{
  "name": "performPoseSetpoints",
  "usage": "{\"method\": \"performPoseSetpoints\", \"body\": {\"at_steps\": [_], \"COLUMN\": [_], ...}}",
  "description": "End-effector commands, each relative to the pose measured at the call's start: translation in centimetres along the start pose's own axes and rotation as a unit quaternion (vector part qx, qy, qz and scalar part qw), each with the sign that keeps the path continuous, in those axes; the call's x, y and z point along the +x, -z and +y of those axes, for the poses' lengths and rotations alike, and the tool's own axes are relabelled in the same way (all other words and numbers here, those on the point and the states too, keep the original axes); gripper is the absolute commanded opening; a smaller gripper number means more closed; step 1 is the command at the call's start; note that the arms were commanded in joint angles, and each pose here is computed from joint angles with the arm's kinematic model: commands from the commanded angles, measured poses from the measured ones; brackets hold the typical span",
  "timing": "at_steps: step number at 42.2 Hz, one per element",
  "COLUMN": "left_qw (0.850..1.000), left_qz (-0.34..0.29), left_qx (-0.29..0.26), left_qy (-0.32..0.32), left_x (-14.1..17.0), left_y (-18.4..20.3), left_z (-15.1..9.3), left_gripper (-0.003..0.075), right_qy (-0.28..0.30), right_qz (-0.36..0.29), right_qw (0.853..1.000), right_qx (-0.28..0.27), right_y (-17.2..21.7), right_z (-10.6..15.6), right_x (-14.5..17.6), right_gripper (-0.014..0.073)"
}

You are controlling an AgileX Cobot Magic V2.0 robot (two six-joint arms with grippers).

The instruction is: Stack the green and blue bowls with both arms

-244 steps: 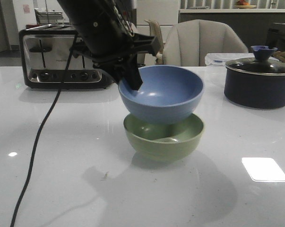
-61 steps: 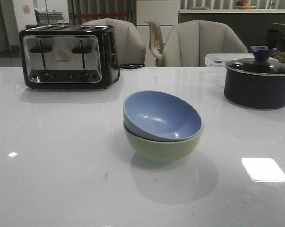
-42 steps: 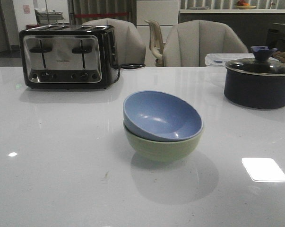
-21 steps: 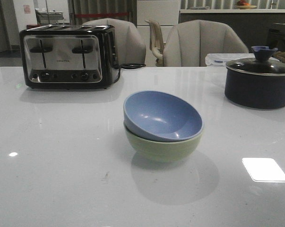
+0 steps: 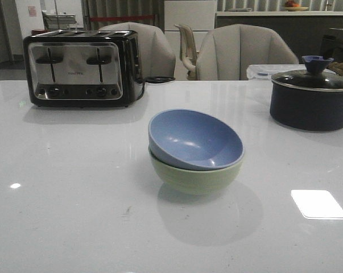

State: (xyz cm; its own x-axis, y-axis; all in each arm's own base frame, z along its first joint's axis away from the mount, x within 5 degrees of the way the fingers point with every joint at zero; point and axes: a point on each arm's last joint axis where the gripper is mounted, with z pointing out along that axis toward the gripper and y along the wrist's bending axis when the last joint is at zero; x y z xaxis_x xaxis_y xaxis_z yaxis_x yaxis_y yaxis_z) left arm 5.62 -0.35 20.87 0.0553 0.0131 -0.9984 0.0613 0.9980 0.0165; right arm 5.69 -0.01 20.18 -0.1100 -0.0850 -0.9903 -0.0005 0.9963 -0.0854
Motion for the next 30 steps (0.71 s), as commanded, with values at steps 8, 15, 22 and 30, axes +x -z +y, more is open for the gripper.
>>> {"method": "performPoseSetpoints", "body": {"at_steps": [8,15,22,30], "left_qw": [0.999,0.999,0.999,0.999], "left_qz": [-0.045,-0.045,-0.045,-0.045], "left_qx": [0.004,0.004,0.004,0.004], "left_qy": [0.004,0.004,0.004,0.004], "left_x": [-0.2,-0.2,-0.2,-0.2], "left_y": [0.1,0.1,0.1,0.1], "left_z": [0.0,0.0,0.0,0.0], "left_gripper": [0.01,0.01,0.01,0.01], "right_qy": [0.007,0.007,0.0,-0.044], "right_qz": [-0.075,-0.106,-0.12,-0.128], "right_qw": [0.997,0.994,0.992,0.991], "right_qx": [0.022,0.027,0.028,0.021], "right_y": [0.2,0.3,0.3,0.4], "right_z": [-0.2,-0.3,-0.3,-0.3], "right_x": [0.1,-0.5,-0.7,-0.9], "right_gripper": [0.0042,0.0042,0.0042,0.0042]}}
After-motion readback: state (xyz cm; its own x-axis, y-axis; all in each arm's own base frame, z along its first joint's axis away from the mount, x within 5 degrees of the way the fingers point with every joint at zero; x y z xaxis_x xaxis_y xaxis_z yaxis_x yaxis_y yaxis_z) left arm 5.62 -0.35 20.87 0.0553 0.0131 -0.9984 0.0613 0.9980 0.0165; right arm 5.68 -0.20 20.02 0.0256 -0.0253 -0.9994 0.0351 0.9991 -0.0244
